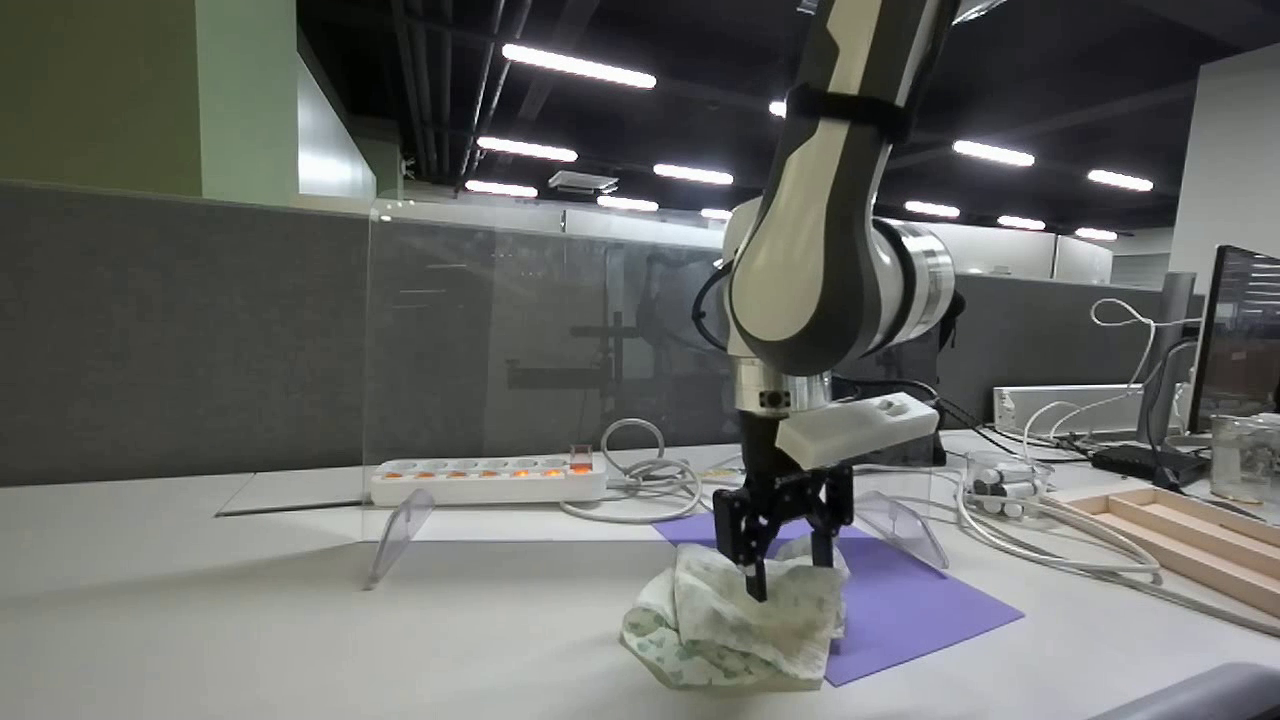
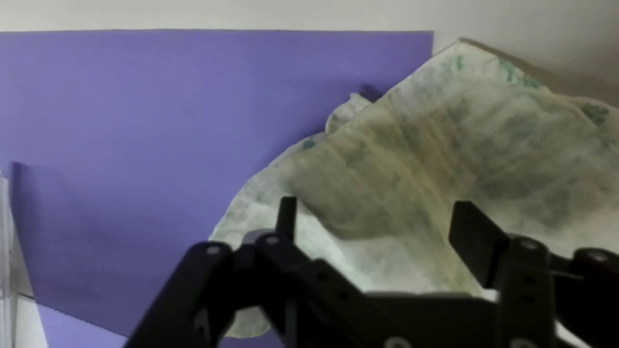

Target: Put the cloth on the clear screen

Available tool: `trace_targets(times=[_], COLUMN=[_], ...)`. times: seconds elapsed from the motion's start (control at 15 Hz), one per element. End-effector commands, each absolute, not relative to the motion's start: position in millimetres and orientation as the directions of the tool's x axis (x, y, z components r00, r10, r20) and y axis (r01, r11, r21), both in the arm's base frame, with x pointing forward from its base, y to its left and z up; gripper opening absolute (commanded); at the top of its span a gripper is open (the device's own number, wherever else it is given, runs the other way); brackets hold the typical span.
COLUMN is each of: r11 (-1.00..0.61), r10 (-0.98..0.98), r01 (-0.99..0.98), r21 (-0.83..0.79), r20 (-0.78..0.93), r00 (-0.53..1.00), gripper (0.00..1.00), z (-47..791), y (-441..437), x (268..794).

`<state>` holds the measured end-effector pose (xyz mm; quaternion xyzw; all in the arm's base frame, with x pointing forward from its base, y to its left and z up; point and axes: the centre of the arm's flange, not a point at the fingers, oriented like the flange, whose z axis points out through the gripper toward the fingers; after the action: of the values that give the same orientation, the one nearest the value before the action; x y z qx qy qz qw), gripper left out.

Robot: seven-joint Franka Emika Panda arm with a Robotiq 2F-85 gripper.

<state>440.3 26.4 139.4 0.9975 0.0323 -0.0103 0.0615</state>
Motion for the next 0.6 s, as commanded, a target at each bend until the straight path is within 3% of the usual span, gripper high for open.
trace_targets(times=[0.0, 0.53], r11=[-0.988, -0.986], r10=[0.072, 0.082], r01=[0.072, 0.084], r21=[0.138, 0.145], r20=[-0.005, -0.02], r00=[0.997, 0.996], gripper=[0.51, 0.01], z=[140, 160], y=[27, 21], x=[446, 442])
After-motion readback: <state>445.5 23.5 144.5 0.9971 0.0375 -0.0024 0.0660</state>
